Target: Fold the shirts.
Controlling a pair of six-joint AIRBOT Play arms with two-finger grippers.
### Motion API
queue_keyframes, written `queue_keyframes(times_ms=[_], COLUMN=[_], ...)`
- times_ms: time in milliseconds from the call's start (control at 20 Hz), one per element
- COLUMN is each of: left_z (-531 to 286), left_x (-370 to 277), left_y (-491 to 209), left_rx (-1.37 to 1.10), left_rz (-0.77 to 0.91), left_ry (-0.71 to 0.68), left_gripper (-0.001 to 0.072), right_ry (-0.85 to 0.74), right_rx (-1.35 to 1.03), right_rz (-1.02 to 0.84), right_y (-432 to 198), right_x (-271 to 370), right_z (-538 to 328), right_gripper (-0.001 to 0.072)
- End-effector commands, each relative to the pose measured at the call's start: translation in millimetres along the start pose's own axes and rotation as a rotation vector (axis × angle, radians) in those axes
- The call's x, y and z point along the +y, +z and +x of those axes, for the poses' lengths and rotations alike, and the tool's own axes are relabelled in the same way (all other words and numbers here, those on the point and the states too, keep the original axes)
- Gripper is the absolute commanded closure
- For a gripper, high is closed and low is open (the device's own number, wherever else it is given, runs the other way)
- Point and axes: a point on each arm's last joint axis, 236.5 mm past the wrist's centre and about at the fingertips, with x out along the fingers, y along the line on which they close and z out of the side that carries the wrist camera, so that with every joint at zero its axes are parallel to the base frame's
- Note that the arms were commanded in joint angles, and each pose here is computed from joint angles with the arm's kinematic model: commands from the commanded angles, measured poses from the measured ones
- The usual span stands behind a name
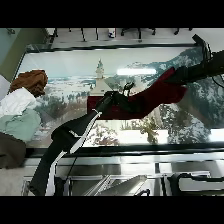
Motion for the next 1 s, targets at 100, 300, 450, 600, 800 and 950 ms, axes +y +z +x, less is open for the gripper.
queue_keyframes(times_ms=[100, 300, 450, 600, 800, 950], left_z=[-11.8, -93.6, -202.8, -322.7, -437.2, -478.1], left_x=[-19.0, -1.3, 29.6, 48.1, 49.1, 39.6], left_y=[8.2, 35.4, 61.6, 83.7, 88.7, 77.2], left_rx=[0.018, -0.013, -0.109, -0.288, -0.499, -0.553], left_rz=[-0.041, -0.064, -0.072, -0.085, -0.072, -0.053], left_ry=[-0.088, -0.086, -0.064, -0.026, 0.031, 0.054], left_gripper=[0.0698, 0.0698, 0.0698, 0.0698, 0.0698, 0.0697], right_ry=[0.002, 0.01, 0.034, 0.073, 0.174, 0.179], right_rx=[0.044, 0.062, 0.066, 0.04, -0.028, -0.066], right_rz=[0.013, 0.045, 0.059, 0.016, -0.044, -0.081], right_y=[-4.6, -6.4, -3.1, 11.7, 11.9, -40.8], right_x=[3.3, -0.3, 18.0, 69.9, 185.2, 234.0], right_z=[5.4, 12.9, 26.2, 74.5, 225.4, 363.8], right_gripper=[0.0684, 0.0683, 0.0683, 0.0683, 0.0682, 0.0121])
